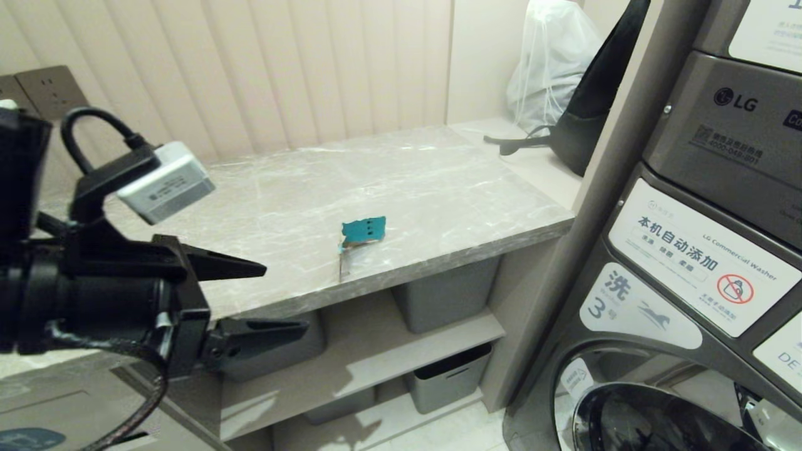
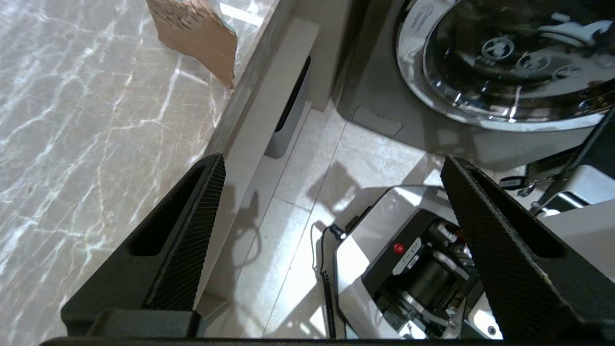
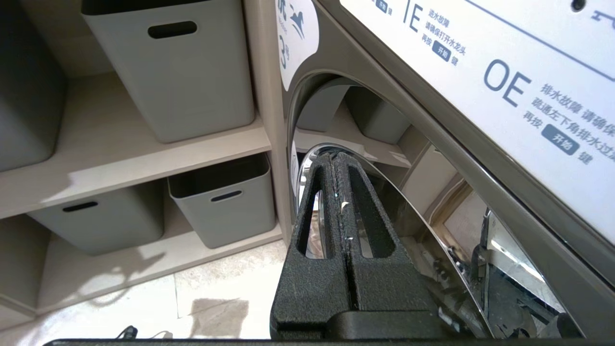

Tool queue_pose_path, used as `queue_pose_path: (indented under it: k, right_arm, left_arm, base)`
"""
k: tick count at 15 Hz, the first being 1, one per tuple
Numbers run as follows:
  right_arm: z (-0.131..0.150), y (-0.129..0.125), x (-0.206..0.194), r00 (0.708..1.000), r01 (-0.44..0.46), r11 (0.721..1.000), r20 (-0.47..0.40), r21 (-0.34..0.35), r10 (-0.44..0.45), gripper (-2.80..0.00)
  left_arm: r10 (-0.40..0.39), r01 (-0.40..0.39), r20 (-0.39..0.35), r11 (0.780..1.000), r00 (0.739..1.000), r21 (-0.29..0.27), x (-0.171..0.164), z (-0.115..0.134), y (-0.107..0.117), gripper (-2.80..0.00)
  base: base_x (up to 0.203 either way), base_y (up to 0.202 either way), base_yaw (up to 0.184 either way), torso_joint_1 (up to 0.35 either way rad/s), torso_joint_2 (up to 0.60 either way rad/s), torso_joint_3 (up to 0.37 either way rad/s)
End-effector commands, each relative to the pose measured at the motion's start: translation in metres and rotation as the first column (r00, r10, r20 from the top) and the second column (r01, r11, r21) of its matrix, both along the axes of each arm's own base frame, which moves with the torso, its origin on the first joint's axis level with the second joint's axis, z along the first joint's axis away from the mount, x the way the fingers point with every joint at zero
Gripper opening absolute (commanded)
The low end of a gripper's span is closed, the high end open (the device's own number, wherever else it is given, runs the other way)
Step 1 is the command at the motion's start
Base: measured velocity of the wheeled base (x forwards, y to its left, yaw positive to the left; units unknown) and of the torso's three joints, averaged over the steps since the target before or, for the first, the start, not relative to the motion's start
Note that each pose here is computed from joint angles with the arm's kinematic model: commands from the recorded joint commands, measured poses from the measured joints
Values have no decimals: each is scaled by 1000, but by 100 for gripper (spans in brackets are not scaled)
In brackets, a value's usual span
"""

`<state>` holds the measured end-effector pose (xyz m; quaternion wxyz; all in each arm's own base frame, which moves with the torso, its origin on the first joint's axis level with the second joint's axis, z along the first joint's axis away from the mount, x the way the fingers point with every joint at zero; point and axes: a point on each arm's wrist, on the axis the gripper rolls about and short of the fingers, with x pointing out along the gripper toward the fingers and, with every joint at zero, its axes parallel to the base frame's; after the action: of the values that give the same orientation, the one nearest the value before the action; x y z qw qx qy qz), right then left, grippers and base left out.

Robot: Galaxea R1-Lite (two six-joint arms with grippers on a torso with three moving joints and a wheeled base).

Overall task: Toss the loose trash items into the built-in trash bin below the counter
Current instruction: Pick up the garbage

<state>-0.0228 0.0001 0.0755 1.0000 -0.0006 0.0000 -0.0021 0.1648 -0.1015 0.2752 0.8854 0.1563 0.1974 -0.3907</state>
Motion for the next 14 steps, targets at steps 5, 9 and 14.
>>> queue_pose_path:
  k: [5,9,14]
  right_arm:
    - [0,0,0,1000,0,1000,0,0,0,-280]
    - [0,0,0,1000,-1,1000,0,0,1,-280]
    - [0,0,0,1000,-1,1000,0,0,1,-280]
  left_arm:
    - [69,-67,-19,995,997,73,63,-18,-39,0]
    - [128,-128,4,987,992,100,95,-20,-55,0]
    - [195,-194,10,971,981,141,118,-30,-65,0]
  base:
    - [0,0,0,0,0,0]
    - [0,0,0,0,0,0]
    - [0,0,0,0,0,0]
